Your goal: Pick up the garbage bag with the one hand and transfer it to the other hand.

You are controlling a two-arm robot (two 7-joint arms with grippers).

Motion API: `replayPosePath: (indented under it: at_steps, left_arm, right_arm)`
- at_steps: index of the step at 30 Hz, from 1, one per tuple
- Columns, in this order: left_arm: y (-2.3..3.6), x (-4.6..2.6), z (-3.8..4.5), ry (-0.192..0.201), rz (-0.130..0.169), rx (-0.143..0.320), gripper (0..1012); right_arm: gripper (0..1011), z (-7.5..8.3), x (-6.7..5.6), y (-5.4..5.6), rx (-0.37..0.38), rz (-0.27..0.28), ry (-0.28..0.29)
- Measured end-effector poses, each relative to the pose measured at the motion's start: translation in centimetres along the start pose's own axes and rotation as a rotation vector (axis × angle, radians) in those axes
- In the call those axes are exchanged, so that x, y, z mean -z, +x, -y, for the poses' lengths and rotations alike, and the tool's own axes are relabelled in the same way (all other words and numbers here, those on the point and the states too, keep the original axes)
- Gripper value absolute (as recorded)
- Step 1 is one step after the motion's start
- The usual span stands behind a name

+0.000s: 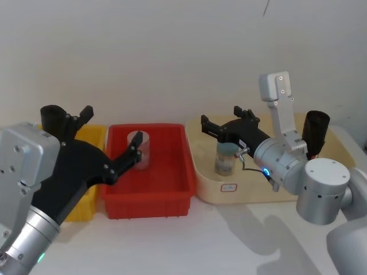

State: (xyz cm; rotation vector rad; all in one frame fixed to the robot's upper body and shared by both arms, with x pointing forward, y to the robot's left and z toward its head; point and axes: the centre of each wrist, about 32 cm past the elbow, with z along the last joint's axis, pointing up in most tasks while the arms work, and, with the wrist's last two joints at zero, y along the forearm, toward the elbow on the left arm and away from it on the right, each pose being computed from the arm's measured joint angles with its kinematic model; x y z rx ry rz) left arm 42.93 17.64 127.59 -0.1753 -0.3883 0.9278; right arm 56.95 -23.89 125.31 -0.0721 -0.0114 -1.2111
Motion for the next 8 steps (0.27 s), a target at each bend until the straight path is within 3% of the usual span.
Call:
replayPosePath:
  at_steps: [8]
  left_arm:
    - [0.0,0.0,0.0,0.0,0.0,0.0,1001]
  right_arm:
    - [1001,0.06,-0.06,-0.1,-0.006,-0.001,0.003]
